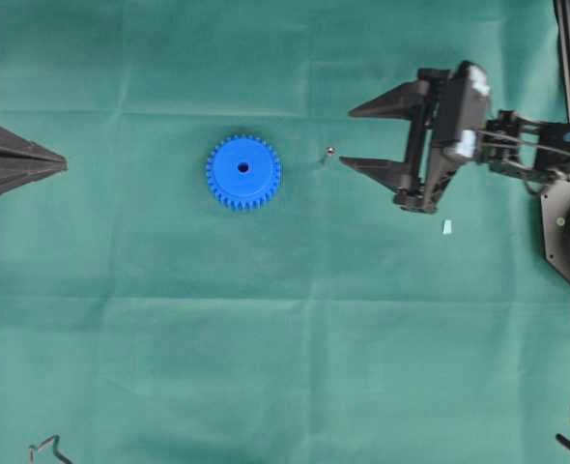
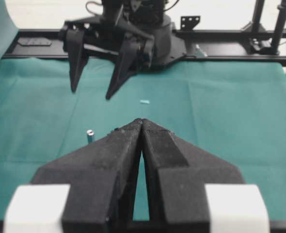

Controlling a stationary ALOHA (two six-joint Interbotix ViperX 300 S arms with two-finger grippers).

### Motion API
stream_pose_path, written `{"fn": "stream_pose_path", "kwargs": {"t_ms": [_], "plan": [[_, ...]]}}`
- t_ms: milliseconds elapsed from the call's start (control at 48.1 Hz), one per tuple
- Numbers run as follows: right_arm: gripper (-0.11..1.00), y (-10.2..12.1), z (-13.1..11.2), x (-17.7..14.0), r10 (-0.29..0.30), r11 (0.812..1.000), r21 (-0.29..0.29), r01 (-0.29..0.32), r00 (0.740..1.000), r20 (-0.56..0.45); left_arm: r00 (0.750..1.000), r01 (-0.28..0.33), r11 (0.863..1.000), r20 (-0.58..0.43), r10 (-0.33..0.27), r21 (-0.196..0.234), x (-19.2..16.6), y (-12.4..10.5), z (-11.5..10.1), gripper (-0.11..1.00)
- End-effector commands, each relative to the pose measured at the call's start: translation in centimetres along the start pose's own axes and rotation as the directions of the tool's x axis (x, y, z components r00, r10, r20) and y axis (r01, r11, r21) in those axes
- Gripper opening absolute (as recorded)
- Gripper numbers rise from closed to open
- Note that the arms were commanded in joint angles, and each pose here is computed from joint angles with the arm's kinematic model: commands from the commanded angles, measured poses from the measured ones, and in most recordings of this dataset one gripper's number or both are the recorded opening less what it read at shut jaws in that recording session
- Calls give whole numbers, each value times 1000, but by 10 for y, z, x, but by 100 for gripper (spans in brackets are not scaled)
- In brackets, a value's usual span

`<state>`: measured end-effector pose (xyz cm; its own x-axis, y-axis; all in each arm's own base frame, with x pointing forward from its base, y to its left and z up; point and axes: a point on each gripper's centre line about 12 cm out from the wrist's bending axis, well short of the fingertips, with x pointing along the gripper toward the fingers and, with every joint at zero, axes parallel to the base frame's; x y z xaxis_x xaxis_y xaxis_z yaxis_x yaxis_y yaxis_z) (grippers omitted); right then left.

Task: Insert the shaft into the center hole of the gear.
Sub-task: 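Lower the open right gripper around the silver shaft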

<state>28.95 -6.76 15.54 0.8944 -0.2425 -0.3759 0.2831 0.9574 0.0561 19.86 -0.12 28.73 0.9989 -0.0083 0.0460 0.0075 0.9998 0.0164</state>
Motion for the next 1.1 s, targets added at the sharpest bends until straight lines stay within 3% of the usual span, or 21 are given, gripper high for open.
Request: {"fn": "stream_pose_path", "kwargs": {"t_ms": [0,333,894,977,1081], "plan": [[80,0,4,10,-8,1000,11,8,1000,11,1000,0,1000,31,0,5,3,0,12,0],[80,-5,-23,26,-35,998,59,39,997,-69,1000,0,1000,29,0,5,3,0,12,0],[79,-5,-29,41,-40,996,78,47,996,-81,1000,0,1000,18,0,6,3,0,10,0],[72,-3,-29,41,-36,996,81,43,996,-81,1000,-2,1000,15,2,5,3,0,10,0],[47,1,-29,41,-23,997,74,30,996,-83,1000,0,1000,14,0,3,2,0,10,0]]}}
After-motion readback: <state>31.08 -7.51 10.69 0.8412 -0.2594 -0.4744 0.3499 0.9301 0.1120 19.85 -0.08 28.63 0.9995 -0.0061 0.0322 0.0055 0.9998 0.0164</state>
